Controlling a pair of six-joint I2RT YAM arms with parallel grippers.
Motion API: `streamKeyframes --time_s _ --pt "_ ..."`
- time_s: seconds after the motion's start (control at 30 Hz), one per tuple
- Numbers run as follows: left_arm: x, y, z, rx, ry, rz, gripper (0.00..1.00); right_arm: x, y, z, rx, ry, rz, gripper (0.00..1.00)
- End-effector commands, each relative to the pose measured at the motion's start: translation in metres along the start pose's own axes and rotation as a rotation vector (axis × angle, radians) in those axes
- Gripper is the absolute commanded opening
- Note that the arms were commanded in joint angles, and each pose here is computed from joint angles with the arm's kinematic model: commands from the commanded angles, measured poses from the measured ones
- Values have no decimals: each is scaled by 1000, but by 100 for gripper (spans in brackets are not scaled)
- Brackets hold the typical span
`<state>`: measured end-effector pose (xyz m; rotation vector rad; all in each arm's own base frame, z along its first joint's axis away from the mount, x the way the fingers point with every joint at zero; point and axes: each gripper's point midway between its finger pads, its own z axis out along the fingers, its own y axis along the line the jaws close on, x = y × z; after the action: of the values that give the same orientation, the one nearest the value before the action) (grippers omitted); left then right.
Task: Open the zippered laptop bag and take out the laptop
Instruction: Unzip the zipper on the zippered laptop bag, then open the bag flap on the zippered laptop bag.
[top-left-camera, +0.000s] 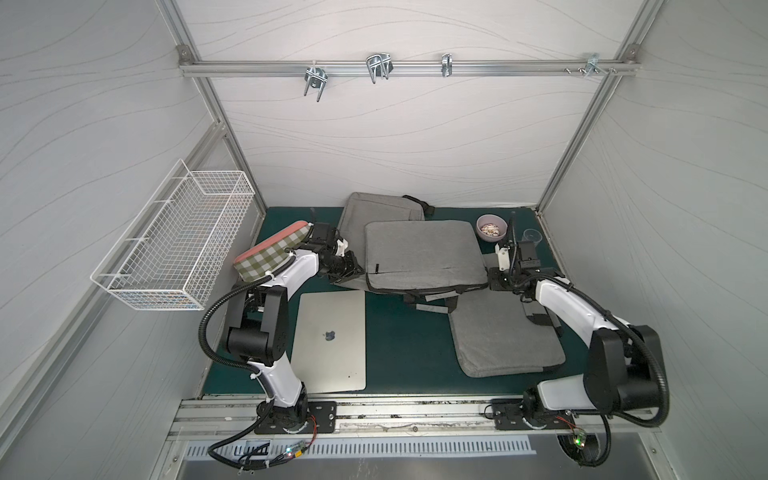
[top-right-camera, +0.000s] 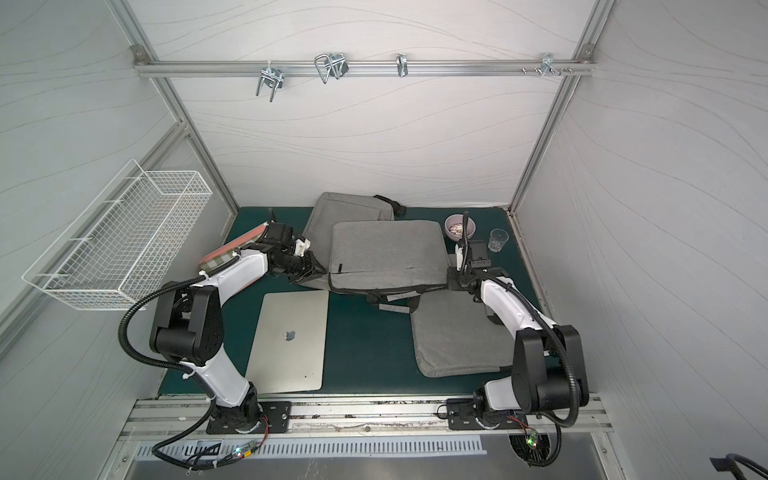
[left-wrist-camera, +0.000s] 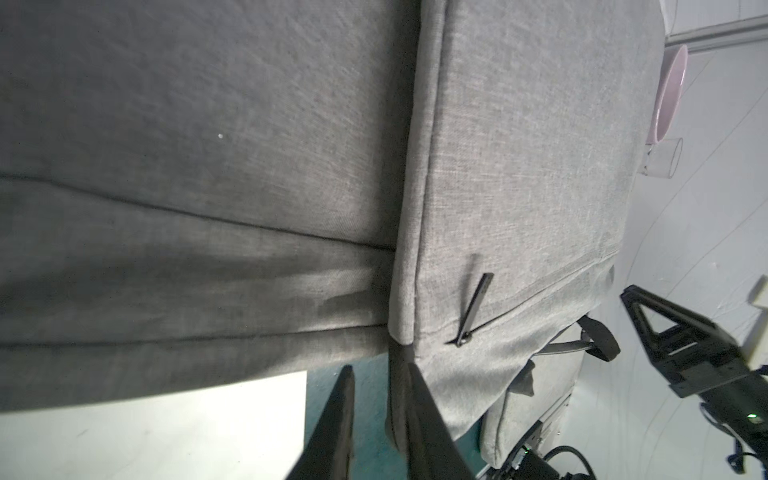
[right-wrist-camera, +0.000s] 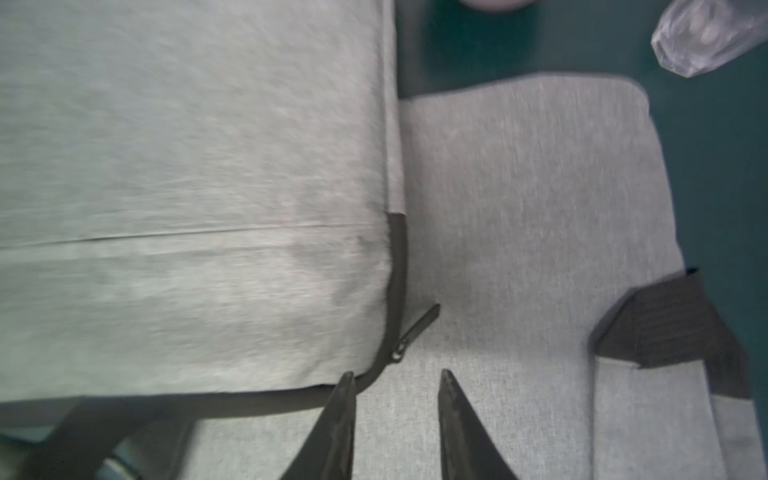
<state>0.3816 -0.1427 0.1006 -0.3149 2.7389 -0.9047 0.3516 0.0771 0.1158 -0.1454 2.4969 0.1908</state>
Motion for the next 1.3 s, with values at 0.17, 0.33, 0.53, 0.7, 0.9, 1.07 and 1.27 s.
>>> streamKeyframes --time_s 0.17,0.33,0.53,0.7,0.9,1.07,1.27 --pt "1 -45 -35 22 -112 465 53 -1 40 -40 -193 -59 61 57" --pt "28 -71 -31 9 -115 909 63 5 60 -51 -309 -67 132 72" --pt "64 -92 -16 70 -107 1340 68 16 77 -58 -395 -36 160 82" --pt "84 -89 7 58 -31 1600 69 31 77 -58 -403 -17 174 86" --pt "80 -84 36 -34 -27 1780 67 40 74 -58 -391 -6 189 87" --pt "71 -87 54 -112 -59 1859 64 42 73 -55 -379 1 192 88" --pt "62 -92 71 -192 -96 1872 60 42 71 -54 -369 0 193 88"
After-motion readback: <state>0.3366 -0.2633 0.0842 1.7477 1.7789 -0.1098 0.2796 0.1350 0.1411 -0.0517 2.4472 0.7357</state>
